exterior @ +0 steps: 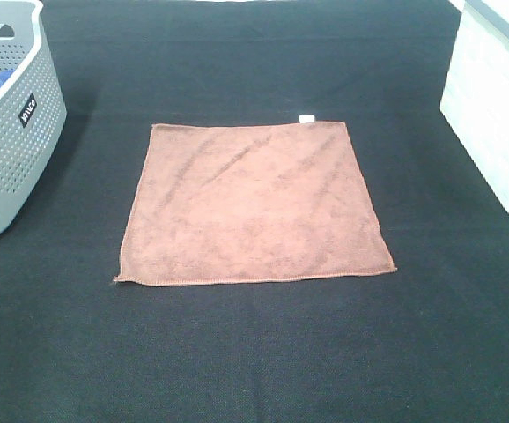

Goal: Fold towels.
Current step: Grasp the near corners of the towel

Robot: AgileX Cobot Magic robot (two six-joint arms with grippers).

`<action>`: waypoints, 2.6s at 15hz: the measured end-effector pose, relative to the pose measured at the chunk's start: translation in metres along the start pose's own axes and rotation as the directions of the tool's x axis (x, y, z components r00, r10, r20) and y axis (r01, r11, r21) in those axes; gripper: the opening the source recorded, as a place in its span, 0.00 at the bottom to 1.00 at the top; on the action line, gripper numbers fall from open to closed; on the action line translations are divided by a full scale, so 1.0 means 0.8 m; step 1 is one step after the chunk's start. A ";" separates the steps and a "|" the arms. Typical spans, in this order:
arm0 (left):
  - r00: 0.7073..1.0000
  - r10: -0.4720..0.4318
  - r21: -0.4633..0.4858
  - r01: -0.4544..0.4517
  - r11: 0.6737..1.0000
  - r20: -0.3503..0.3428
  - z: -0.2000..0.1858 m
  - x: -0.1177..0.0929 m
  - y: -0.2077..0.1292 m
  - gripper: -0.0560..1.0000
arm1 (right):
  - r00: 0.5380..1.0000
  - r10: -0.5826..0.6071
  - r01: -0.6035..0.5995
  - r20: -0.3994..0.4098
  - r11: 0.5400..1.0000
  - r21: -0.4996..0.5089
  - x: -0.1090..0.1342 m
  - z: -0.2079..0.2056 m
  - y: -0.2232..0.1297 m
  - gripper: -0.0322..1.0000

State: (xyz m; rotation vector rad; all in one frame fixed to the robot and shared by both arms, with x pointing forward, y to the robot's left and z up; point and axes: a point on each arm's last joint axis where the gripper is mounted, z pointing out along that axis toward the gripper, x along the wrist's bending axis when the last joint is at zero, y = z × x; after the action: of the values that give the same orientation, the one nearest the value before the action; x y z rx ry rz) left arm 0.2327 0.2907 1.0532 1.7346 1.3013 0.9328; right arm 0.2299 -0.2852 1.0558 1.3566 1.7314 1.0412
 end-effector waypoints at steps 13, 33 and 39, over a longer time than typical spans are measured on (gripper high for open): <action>1.000 -0.004 -0.036 0.004 0.999 0.001 -0.003 0.000 0.006 0.60 | 1.000 0.023 -0.023 0.001 1.000 -0.008 0.000 0.000 0.001 0.70; 0.716 -0.679 0.519 0.524 0.676 0.162 0.258 -0.010 0.021 0.60 | 0.868 0.497 -0.414 0.005 0.717 0.560 -0.023 0.260 0.033 0.68; 0.694 -0.706 0.613 0.497 0.615 0.145 0.360 -0.009 -0.012 0.60 | 0.847 0.532 -0.359 -0.026 0.608 0.708 -0.028 0.356 0.034 0.65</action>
State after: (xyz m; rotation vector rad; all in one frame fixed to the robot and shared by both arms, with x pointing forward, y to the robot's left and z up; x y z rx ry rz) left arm 0.4817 0.2442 0.9162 1.5301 1.8185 -0.2011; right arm 0.4975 -0.2540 0.9564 2.3275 2.1253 0.8554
